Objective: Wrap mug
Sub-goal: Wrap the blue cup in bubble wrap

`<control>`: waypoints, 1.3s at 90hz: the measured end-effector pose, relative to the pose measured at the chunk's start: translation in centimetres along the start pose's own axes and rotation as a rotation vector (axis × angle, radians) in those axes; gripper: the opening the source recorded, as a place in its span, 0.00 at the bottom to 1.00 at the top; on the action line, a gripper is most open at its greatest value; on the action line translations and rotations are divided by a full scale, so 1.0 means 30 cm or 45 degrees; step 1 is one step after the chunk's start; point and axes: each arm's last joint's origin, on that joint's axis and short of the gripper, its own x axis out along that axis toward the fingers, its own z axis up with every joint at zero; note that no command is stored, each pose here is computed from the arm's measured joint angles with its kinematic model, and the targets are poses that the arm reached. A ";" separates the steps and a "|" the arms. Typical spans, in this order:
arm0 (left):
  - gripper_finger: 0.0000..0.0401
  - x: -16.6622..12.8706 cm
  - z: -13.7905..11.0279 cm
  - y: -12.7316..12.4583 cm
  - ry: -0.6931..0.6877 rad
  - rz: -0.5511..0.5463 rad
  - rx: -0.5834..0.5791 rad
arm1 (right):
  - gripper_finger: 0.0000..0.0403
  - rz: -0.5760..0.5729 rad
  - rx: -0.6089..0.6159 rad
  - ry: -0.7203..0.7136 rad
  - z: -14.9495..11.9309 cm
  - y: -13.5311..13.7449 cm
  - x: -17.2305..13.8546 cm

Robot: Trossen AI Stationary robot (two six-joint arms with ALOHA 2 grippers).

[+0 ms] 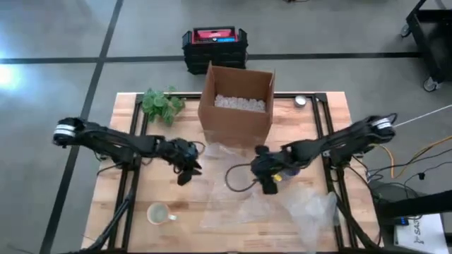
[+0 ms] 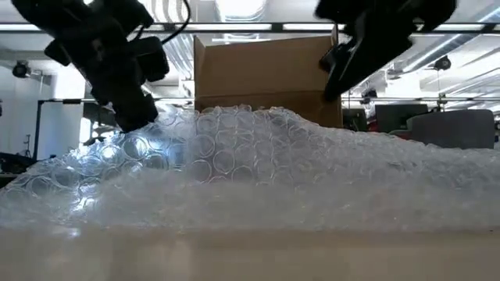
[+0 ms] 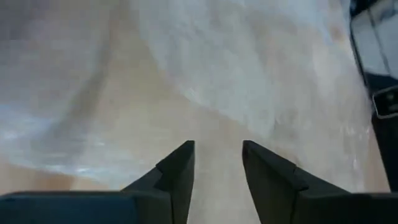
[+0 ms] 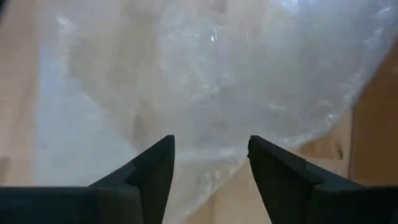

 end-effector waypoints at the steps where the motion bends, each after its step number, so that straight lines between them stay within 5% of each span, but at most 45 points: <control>1: 0.29 0.001 0.001 -0.002 0.018 0.006 -0.010 | 0.44 -0.002 -0.001 0.014 0.002 0.000 0.006; 16: 0.23 -0.022 0.025 -0.030 0.242 0.197 -0.117 | 0.39 -0.005 -0.035 0.102 0.057 0.006 0.071; 31: 0.19 0.000 -0.024 -0.003 0.267 0.396 -0.230 | 0.36 0.003 -0.029 0.136 0.086 0.009 0.120; 51: 0.27 0.061 -0.092 0.035 0.121 0.286 -0.389 | 0.34 -0.002 0.045 0.185 0.066 0.016 0.153; 88: 0.57 0.062 -0.109 0.025 0.103 0.032 -0.362 | 0.42 -0.018 0.046 0.150 0.073 0.073 0.125; 117: 0.60 0.106 -0.126 0.022 0.123 0.007 -0.341 | 0.44 -0.001 0.049 0.157 0.064 0.114 0.124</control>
